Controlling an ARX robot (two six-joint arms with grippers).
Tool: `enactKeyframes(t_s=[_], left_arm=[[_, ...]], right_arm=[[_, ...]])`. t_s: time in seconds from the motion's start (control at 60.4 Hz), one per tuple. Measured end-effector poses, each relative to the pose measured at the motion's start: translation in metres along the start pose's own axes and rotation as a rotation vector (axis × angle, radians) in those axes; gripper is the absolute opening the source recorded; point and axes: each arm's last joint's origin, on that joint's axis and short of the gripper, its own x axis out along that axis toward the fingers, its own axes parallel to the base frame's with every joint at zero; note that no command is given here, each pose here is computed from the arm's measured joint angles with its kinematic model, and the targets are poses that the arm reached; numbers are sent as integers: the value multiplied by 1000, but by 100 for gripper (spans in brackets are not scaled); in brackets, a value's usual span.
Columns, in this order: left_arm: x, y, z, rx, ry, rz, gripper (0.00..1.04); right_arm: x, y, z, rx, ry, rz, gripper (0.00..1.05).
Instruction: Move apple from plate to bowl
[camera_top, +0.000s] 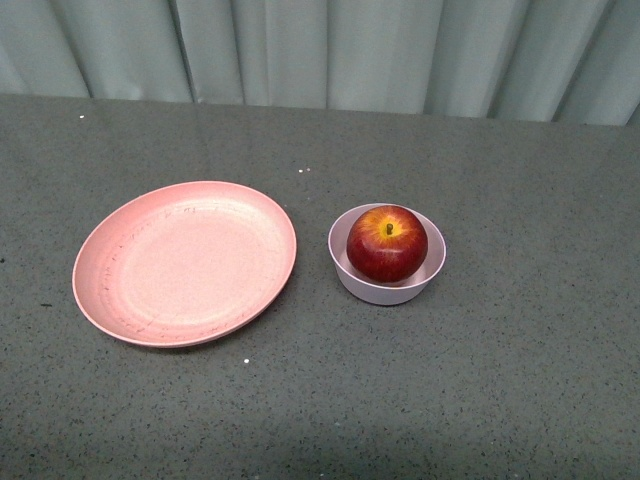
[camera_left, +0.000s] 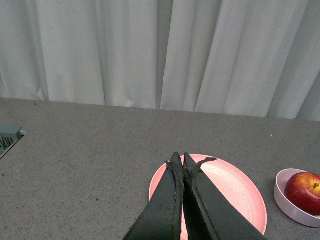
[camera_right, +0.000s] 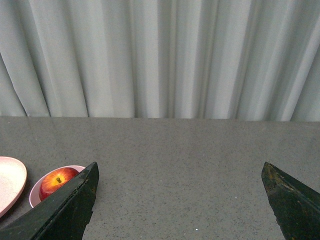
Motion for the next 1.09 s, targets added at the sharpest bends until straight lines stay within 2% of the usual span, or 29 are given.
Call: enactKeyframes(t_s=[0.596,0.679,0.861,1.093], left_arm=[[-14,0,0,0,-2,0,4],[-22,0,-4,1,31,-1,4],[-25,0,-3,2,5,-1,4],[-25,0,-3,2,5,-1,46]], right_arm=[[0,0,0,0,0,0,95],[0,0,0,0,0,0,95],[0,0,0,0,0,0,95],[0,0,0,0,0,0,95]])
